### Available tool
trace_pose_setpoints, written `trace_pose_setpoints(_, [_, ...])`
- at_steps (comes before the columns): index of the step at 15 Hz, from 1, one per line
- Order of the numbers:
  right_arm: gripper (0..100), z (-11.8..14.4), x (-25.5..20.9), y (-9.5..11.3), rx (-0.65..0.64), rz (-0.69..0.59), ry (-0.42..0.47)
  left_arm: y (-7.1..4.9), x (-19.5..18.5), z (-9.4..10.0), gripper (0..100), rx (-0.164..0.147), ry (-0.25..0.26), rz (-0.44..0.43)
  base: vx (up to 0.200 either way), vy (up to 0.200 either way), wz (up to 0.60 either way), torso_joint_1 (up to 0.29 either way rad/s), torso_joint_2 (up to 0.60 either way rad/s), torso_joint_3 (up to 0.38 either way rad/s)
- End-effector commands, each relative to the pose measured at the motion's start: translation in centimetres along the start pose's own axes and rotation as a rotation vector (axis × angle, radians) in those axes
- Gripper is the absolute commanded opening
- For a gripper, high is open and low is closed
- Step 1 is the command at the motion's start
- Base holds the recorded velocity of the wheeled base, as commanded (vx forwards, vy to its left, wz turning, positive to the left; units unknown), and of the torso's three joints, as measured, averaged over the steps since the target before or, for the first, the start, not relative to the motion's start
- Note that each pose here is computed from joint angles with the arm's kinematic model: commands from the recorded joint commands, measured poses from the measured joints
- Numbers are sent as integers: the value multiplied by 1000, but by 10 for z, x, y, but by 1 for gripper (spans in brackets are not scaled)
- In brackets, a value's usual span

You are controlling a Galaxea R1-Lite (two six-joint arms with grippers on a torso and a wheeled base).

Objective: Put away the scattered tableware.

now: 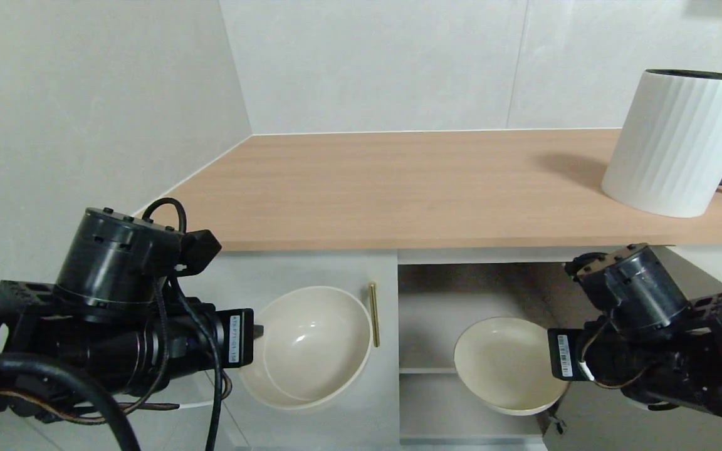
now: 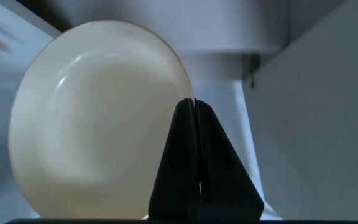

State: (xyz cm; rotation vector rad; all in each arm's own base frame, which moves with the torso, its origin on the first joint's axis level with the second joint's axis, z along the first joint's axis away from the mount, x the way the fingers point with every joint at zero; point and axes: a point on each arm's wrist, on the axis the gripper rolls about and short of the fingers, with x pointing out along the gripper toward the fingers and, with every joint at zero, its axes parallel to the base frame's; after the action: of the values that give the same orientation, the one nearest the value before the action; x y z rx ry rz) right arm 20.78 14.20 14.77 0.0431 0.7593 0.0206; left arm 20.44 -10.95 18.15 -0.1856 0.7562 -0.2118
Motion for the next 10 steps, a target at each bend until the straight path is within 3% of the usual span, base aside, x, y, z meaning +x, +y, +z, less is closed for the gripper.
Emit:
trace_pose_setpoints(1, [0,-9,14,5,-32,-23,51,0,6,-1,0,2,19,9,0,0,0,-100,461,349])
trace_pose_setpoints(6, [0,-14,27,10,-39,-18,70,0,8,-2,0,3,26,13,0,0,0,-65,413,337])
trace_pose_setpoints(10, [0,-16,63,14,-26,49,164,-2,10,-2,0,12,30,10,0,0,0,-8,62,46])
